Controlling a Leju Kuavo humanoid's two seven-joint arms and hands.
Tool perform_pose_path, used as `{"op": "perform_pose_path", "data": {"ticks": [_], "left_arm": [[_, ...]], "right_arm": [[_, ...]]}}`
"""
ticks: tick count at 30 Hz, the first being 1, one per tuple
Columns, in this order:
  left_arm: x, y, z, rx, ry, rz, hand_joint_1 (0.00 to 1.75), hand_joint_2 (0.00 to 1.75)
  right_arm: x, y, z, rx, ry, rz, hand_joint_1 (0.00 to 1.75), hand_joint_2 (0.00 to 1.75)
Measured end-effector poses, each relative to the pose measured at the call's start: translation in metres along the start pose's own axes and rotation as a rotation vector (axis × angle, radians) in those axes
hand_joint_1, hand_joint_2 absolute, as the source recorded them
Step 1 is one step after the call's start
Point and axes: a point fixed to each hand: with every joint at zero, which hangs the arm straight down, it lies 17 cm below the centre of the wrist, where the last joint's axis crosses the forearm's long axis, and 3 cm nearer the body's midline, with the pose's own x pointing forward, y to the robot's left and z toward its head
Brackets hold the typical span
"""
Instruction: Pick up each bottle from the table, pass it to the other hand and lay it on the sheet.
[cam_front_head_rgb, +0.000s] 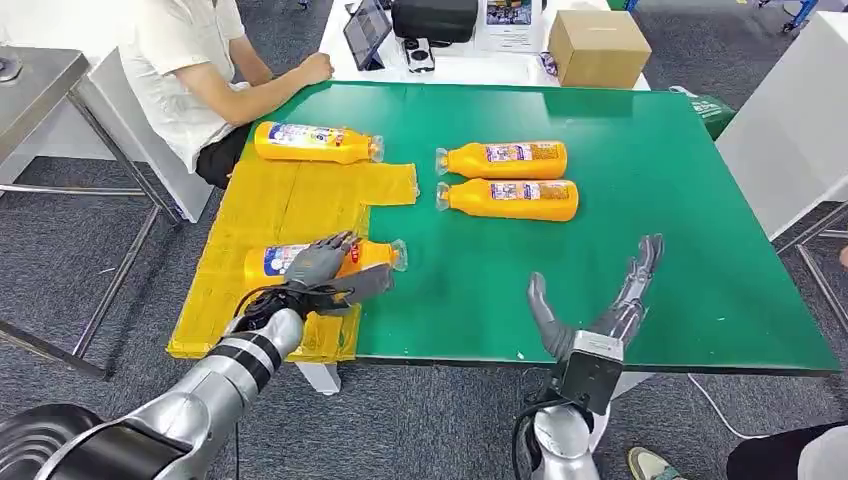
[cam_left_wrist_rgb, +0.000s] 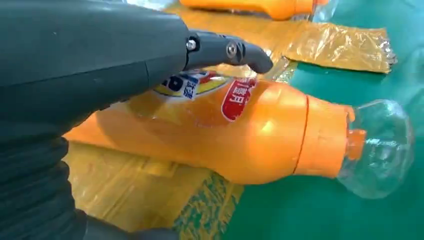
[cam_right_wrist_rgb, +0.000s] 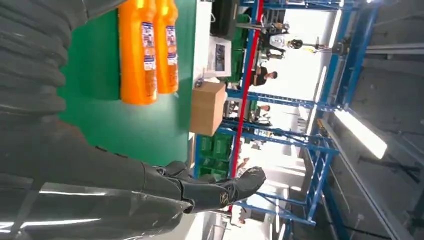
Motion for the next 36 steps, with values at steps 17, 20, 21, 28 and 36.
{"op": "perform_pose_path", "data": {"ticks": [17,20,21,28,36], "left_arm": [[0.014,-0.003,0.01,0.072,-0.088,0.097,0.0,1.75],[0.034,0.006,0.017,0.153,-0.157,0.147,0.0,1.75],[0.045,0.012,0.021,0.191,-0.196,0.177,0.0,1.75],[0.088,0.021,0.047,0.267,-0.322,0.335,0.0,1.75],[0.127,0.04,0.095,0.399,-0.442,0.459,0.0,1.75]], "right_arm": [[-0.009,0.004,0.007,0.034,0.012,0.023,0.0,1.75],[-0.01,0.004,0.008,0.035,0.011,0.027,0.0,1.75],[-0.01,0.004,0.008,0.037,0.011,0.029,0.0,1.75],[-0.011,0.003,0.012,0.044,0.01,0.045,0.0,1.75],[-0.01,0.026,0.031,0.225,-0.128,0.238,0.0,1.75]]}}
